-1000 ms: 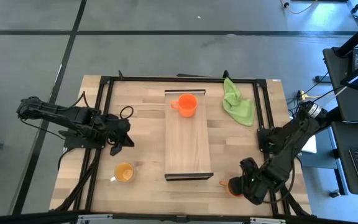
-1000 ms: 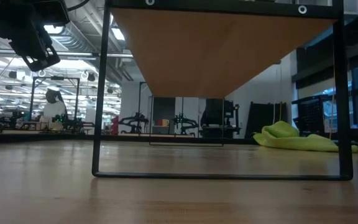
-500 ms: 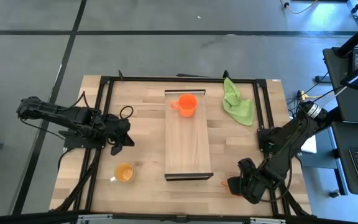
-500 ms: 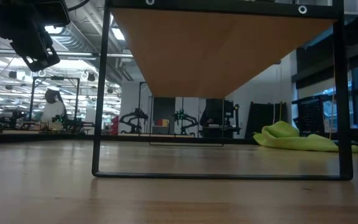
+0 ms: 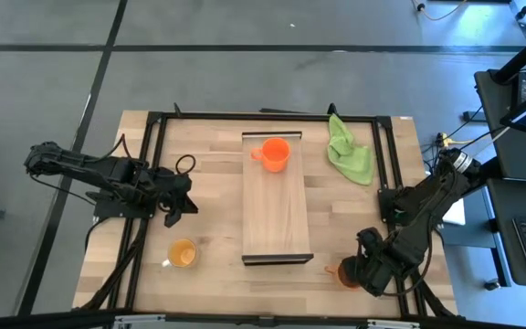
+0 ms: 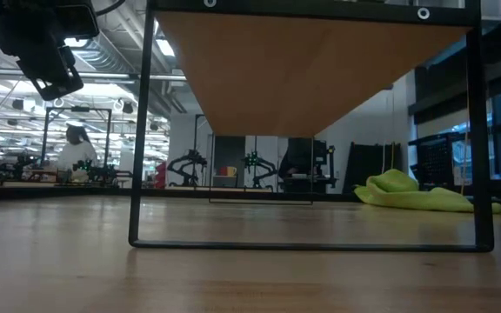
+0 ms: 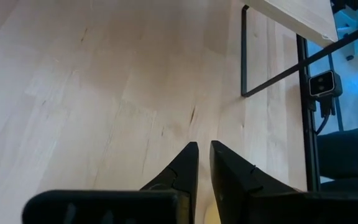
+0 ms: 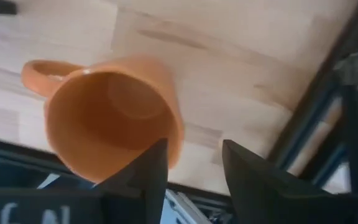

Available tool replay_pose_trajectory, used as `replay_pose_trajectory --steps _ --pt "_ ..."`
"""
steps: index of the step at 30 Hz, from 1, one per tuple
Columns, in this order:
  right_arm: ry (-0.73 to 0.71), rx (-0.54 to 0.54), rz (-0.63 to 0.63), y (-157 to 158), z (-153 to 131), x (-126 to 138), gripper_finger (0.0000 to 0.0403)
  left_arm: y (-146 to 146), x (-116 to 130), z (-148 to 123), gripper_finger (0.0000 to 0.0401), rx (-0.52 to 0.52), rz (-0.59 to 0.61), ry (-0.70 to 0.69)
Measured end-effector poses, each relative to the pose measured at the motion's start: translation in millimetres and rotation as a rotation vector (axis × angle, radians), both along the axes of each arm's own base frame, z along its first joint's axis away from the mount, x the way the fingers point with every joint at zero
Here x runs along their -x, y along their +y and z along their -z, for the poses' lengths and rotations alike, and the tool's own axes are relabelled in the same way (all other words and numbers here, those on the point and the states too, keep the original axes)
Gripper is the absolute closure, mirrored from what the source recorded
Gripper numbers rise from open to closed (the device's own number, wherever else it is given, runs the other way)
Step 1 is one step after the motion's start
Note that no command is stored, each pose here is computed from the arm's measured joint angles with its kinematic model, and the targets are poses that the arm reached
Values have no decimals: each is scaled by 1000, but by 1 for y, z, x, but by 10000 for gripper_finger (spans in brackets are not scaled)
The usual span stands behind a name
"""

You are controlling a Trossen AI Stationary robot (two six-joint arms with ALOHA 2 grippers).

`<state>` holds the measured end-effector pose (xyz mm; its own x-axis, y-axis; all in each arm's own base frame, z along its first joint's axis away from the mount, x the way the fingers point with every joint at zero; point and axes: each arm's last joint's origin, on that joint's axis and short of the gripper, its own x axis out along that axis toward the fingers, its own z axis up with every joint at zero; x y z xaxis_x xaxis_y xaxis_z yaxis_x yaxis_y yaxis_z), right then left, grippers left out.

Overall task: Stack small to large cups/mugs on shelf
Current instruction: Put the brown mug on the shelf

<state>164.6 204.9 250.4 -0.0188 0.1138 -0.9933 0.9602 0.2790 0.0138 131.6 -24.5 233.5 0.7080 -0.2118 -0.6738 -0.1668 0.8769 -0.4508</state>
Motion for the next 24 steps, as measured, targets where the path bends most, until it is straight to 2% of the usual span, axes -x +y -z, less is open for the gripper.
replay_pose_trajectory --steps 6,13,18,21,24 --pt "-24 -31 2 1 19 -1 240 0 0 0 366 -3 -3 0" --pt "-8 -13 6 -3 37 3 237 0 0 0 366 -4 -4 -1" --pt "-41 -55 10 -4 57 3 237 0 0 0 366 -1 -8 1" --pt "-55 -73 13 -4 62 3 247 0 0 0 366 3 -13 2" --pt "-54 -70 14 -4 62 2 277 0 0 0 366 8 -18 3"
